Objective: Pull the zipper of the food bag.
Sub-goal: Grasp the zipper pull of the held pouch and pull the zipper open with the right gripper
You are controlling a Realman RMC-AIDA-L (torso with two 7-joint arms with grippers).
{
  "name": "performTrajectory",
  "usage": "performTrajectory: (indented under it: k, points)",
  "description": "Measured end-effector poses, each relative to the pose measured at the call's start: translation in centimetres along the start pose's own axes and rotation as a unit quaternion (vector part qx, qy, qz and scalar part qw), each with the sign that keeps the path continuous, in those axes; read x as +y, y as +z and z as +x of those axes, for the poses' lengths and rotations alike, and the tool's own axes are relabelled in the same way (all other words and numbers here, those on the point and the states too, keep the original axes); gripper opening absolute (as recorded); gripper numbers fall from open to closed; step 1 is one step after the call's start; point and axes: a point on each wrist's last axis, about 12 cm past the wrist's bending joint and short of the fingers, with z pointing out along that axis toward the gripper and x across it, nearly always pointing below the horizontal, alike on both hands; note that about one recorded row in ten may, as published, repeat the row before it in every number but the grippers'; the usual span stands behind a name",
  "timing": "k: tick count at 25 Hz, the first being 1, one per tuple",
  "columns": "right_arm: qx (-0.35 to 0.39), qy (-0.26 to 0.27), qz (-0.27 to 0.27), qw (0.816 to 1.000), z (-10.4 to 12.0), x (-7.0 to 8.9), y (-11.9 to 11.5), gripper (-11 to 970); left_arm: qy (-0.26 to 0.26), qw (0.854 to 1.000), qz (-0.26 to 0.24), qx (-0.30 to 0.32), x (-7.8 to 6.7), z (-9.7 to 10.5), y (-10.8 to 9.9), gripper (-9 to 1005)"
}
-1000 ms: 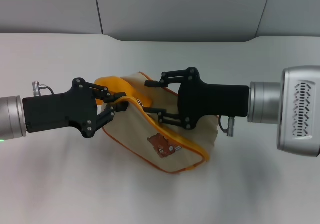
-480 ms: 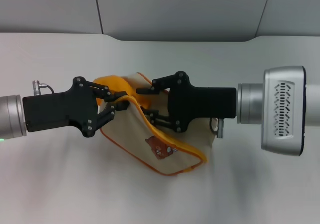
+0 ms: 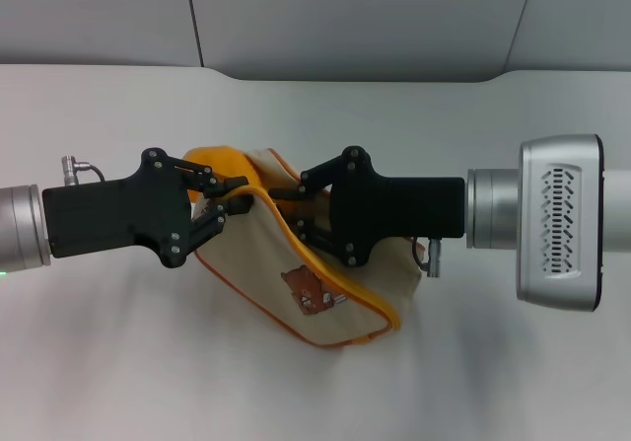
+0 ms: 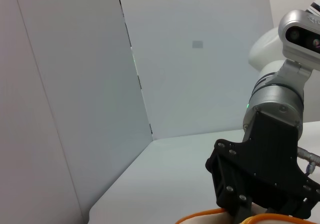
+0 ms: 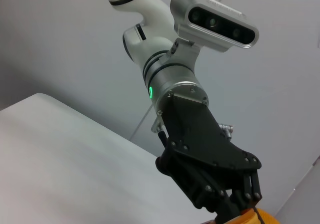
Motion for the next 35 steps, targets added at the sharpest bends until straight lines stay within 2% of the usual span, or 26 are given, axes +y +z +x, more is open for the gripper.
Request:
performTrajectory:
  k: [3,11,18,22,23,24,25,28,35]
  points:
    - [0.003,0.0,-0.001,1.0,0.1,0.0,0.0,213,-0.001,1.0,0.0,0.0,-0.1,0.0,-0.1,107]
    - [0.005,0.004,-0.004,1.0,0.1,0.0,0.1,24,-0.003,1.0,-0.001,-0.003,-0.3,0.1,-0.1,107]
    - [0.017,0.004,-0.021,1.0,0.3,0.0,0.1,1,-0.004,1.0,-0.014,-0.007,-0.3,0.2,-0.4,107]
    - [0.027,0.013,-0.045,0.999,0.5,0.3,-1.8,0,-0.011,0.999,-0.044,-0.009,0.0,0.4,-1.1,107]
    - [0.027,0.016,-0.05,0.998,0.5,0.4,-2.5,0,-0.014,0.999,-0.052,-0.01,0.0,0.4,-1.3,108]
    - [0.03,0.03,-0.06,0.997,0.5,0.8,-4.1,1,-0.022,0.997,-0.067,-0.008,0.1,0.7,-1.5,108]
    - [0.03,0.03,-0.06,0.997,0.5,0.8,-4.1,1,-0.022,0.997,-0.067,-0.008,0.1,0.7,-1.5,108]
    - [0.05,0.052,-0.077,0.994,0.6,1.8,-6.5,1,-0.032,0.996,-0.088,-0.004,0.2,1.1,-1.8,108]
    - [0.057,0.072,-0.058,0.994,0.8,2.9,-8.2,0,-0.054,0.993,-0.102,-0.002,-0.3,1.7,-1.7,107]
